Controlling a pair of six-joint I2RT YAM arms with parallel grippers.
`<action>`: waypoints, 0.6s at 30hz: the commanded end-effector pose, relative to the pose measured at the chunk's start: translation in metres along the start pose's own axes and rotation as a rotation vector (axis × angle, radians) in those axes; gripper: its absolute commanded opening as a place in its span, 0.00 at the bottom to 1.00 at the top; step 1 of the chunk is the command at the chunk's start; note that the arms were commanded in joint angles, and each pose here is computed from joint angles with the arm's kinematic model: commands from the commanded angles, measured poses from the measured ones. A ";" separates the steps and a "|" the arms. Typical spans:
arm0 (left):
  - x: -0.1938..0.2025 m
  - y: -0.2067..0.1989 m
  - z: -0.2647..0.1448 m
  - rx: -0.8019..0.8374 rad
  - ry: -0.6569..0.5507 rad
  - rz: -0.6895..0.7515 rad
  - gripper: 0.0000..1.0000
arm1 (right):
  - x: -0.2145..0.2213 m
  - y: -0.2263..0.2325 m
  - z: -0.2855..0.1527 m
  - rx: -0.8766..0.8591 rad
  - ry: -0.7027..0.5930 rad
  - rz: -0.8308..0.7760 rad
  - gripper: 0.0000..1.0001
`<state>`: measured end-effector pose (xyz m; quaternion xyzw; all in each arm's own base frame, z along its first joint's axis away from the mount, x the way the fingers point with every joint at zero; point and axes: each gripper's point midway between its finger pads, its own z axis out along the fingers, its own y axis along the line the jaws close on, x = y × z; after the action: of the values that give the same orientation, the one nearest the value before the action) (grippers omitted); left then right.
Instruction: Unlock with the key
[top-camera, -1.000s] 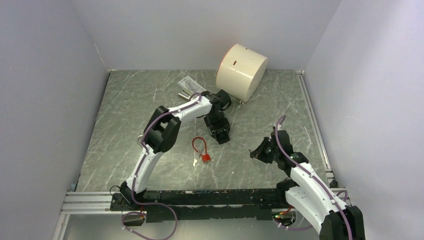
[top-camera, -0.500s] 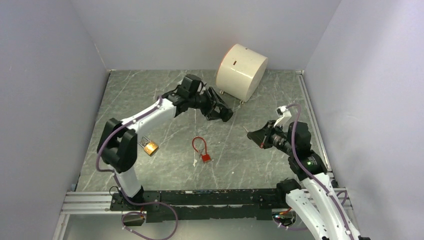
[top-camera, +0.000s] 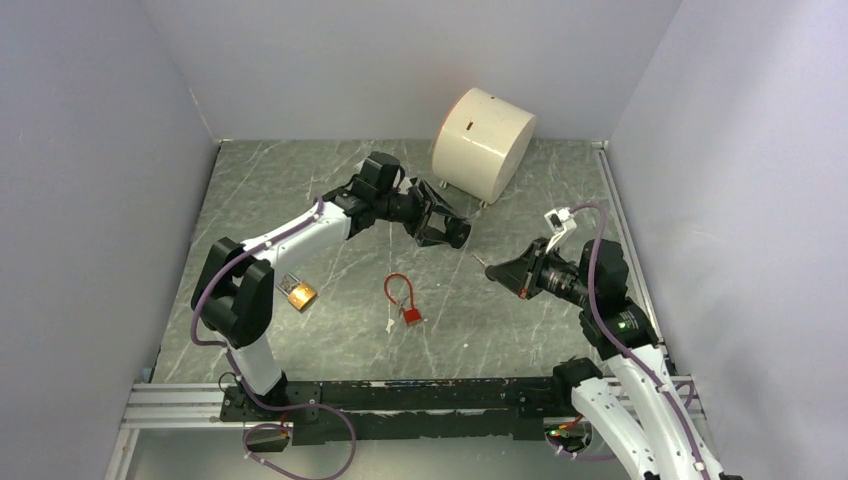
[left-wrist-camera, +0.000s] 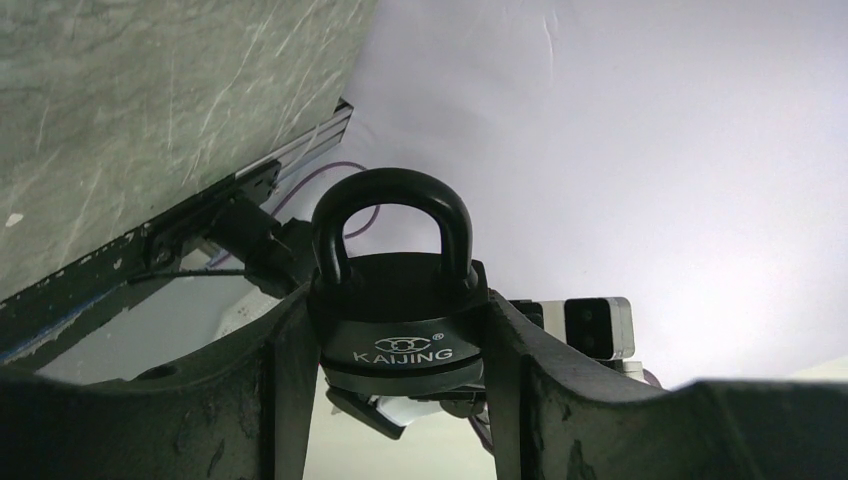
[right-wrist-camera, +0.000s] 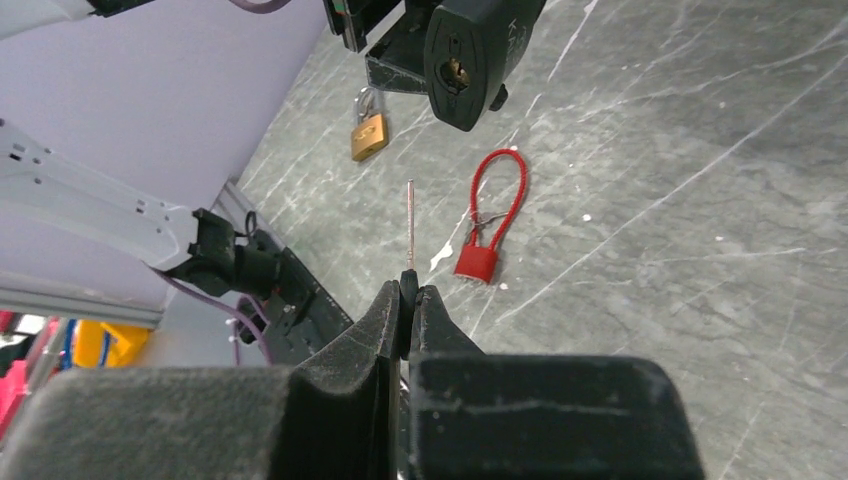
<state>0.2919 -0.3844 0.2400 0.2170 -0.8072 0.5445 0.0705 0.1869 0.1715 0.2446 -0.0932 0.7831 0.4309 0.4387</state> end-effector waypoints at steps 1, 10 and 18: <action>0.030 -0.036 -0.021 0.070 0.090 0.063 0.31 | -0.015 0.021 -0.003 -0.087 -0.047 -0.011 0.00; 0.033 -0.030 -0.021 0.058 0.097 0.074 0.32 | -0.014 0.023 0.004 -0.124 -0.021 -0.005 0.00; 0.035 -0.027 -0.018 0.042 0.111 0.074 0.31 | -0.018 0.013 0.014 -0.098 -0.029 0.007 0.00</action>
<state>0.2772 -0.3812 0.2341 0.2148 -0.8165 0.5255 0.1051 0.1903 0.1848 0.2487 -0.1009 0.7737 0.4682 0.4148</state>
